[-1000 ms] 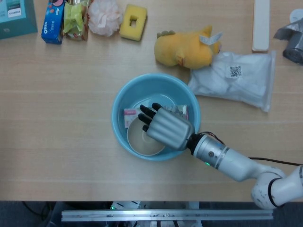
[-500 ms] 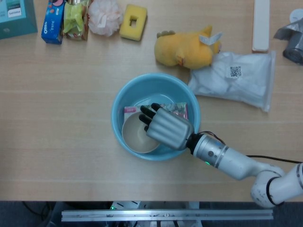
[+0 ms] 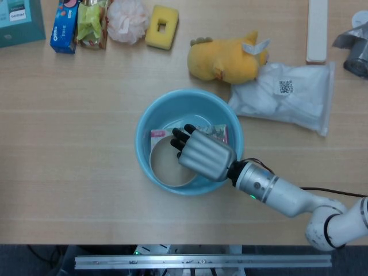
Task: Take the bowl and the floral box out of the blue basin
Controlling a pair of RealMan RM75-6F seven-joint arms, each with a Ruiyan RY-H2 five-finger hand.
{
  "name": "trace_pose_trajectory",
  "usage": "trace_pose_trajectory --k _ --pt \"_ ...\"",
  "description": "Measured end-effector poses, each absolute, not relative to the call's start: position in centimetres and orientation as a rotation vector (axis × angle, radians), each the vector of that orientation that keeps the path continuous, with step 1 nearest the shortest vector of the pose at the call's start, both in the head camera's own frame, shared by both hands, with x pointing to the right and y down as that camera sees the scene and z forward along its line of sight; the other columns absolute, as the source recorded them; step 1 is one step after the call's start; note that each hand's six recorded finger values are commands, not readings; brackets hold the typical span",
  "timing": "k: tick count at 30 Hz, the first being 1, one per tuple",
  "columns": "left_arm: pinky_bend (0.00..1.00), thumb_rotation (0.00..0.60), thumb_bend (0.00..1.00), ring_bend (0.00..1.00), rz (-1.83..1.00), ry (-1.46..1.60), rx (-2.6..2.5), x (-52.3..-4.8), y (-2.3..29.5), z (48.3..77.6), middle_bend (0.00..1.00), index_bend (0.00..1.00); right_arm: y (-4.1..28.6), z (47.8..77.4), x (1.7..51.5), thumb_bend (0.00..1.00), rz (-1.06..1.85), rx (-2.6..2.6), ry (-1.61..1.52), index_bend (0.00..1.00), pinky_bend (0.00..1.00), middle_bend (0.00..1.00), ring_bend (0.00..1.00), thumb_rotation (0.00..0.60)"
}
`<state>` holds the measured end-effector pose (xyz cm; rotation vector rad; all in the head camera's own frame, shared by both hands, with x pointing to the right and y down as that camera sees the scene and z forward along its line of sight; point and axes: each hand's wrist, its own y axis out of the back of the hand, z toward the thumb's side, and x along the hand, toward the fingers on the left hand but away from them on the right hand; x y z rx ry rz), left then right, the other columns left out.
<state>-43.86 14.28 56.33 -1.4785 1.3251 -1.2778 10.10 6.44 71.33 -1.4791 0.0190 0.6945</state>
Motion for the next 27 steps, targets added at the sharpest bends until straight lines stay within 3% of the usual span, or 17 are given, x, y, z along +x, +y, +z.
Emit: trace_pose_trajectory --k 10,18,27 --pt "0.16 0.600 0.24 0.19 -1.268 1.326 -1.476 -43.9 14.2 56.1 0.28 0.36 2.3 69.0 12.4 0.30 0.767 -1.438 -0.091 0.73 0.35 0.36 0.22 0.600" --pt "0.16 0.600 0.24 0.19 -1.265 1.323 -1.490 -43.8 14.2 56.0 0.28 0.36 -2.6 67.9 18.7 0.30 0.956 -1.361 -0.166 0.73 0.35 0.36 0.22 0.600" --pt "0.16 0.600 0.24 0.19 -1.259 1.314 -1.502 -43.5 14.1 56.1 0.28 0.36 -3.3 69.0 25.4 0.30 1.120 -1.340 -0.143 0.73 0.35 0.36 0.22 0.600"
